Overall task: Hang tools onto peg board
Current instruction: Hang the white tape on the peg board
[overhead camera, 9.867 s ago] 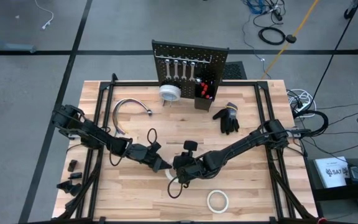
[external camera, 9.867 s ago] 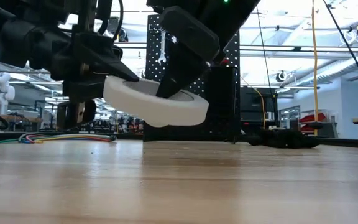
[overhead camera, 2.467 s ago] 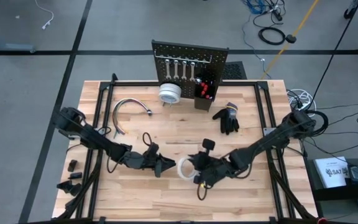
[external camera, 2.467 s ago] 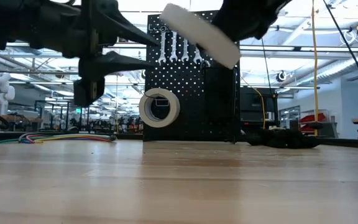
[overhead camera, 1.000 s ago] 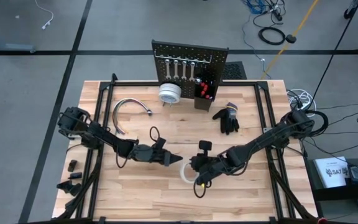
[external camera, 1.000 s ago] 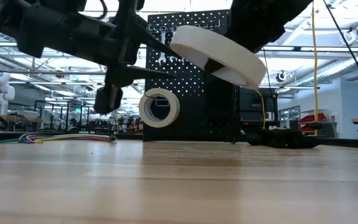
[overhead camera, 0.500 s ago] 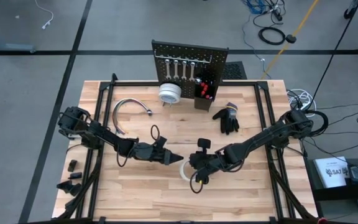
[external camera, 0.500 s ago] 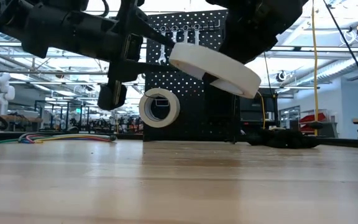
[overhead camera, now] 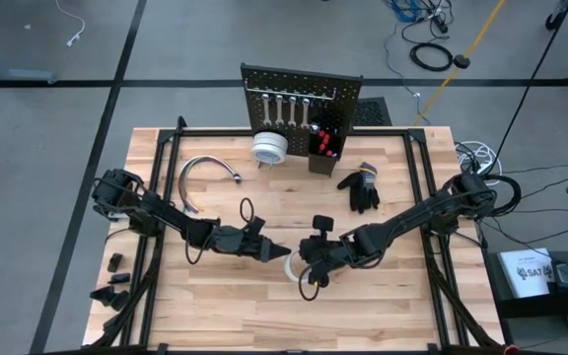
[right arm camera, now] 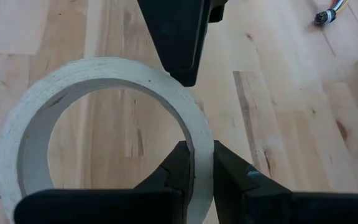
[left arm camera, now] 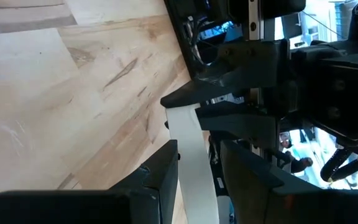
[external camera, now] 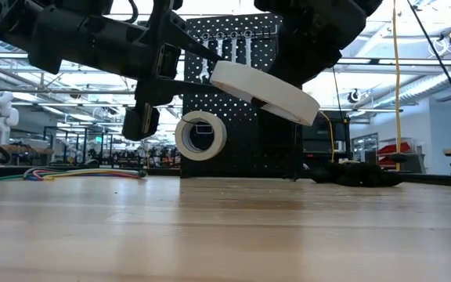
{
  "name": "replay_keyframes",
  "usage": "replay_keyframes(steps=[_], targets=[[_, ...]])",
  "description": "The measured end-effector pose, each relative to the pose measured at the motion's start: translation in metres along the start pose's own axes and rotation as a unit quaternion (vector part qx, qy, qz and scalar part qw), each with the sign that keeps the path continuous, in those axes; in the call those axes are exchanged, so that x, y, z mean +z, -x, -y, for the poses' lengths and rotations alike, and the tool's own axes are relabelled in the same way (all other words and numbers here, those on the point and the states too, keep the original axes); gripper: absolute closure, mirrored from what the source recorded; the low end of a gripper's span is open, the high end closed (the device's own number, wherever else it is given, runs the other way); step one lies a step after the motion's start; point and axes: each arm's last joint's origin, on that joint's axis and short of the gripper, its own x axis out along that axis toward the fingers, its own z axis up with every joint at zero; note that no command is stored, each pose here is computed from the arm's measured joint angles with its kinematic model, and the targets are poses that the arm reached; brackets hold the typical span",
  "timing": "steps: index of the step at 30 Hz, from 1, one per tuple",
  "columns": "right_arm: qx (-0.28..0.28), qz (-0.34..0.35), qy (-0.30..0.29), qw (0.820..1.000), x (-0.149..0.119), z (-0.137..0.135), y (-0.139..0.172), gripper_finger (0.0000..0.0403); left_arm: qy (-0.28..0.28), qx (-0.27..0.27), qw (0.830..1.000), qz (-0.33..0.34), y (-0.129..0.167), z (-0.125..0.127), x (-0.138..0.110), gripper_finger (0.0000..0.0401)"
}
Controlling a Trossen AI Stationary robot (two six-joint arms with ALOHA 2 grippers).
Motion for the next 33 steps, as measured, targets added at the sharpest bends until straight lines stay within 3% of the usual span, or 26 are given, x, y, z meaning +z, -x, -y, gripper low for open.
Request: replay_keyframes(steps=[20, 28, 33], targets=[[-0.074, 0.021, -0.020, 0.997, 0.004, 0.012, -0.004, 0.0368, -0.005, 0.038, 0.999, -0.014, 0.000, -0.007, -0.002, 0.0278], [-0.074, 0.020, -0.021, 0.997, 0.004, 0.013, -0.004, 0.0368, -0.020, 0.039, 0.999, -0.019, 0.000, -0.007, -0.002, 0.0279], [-0.073, 0.021, -0.022, 0.997, 0.004, 0.013, -0.004, 0.0346, -0.061, 0.043, 0.997, -0.022, 0.000, -0.009, -0.002, 0.0319]])
